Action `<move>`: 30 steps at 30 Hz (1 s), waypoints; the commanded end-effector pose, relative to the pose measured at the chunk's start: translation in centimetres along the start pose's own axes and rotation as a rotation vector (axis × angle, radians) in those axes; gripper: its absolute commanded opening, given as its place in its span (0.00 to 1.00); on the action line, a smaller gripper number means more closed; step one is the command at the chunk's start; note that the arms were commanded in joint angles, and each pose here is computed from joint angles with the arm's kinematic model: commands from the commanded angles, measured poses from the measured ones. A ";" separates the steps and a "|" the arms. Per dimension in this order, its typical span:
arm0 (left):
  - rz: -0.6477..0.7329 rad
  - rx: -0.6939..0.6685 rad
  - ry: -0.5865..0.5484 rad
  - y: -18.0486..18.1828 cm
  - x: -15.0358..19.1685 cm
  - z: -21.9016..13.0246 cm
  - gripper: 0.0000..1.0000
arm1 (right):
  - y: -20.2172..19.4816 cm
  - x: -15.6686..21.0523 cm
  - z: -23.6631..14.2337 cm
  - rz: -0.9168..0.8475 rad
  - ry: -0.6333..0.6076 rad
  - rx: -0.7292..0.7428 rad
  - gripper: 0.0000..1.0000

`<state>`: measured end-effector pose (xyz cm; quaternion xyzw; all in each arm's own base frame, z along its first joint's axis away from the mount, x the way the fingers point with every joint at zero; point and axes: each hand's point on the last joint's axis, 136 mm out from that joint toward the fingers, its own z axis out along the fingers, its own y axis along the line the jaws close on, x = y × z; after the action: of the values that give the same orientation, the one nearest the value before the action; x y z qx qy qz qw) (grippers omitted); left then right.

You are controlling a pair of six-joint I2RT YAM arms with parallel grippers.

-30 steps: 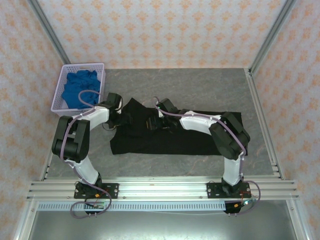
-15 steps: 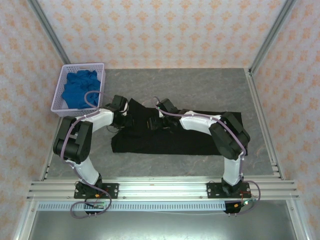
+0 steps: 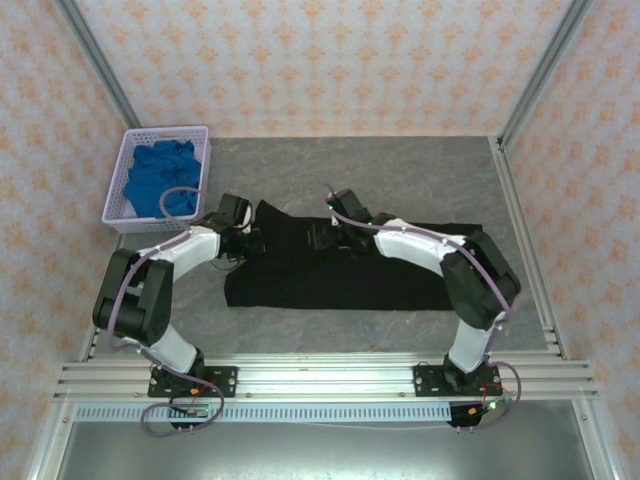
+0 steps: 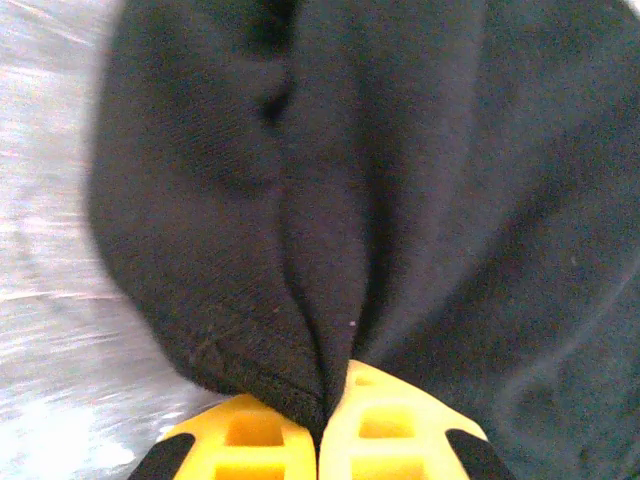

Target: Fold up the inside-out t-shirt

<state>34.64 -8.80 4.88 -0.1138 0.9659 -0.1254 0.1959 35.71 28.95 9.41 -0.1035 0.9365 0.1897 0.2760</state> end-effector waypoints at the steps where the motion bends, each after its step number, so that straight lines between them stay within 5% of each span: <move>1: -0.026 -0.268 -0.063 5.0 -1.8 -3.4 0.00 | -3.2 -0.4 -1.9 -0.006 -0.027 0.098 0.74; 5: -0.006 -0.478 -0.127 7.9 -3.5 -7.7 0.00 | -6.3 -0.3 -3.1 0.008 -0.019 0.172 0.74; 12: 0.056 -0.600 -0.223 6.8 -6.2 -13.6 0.00 | -10.8 0.1 -4.9 0.069 -0.011 0.252 0.74; 22: 0.308 -0.545 -0.266 -2.8 -7.5 -18.4 0.00 | -18.0 2.7 -5.4 0.312 0.065 0.373 0.74; 30: 0.427 -0.337 -0.202 -13.5 -4.9 -16.6 0.00 | -20.8 4.8 -5.9 0.413 0.105 0.404 0.74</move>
<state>35.51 -14.31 25.78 0.0291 0.9425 0.1059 0.3156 36.10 8.20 6.11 0.1170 0.9664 0.0541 0.2224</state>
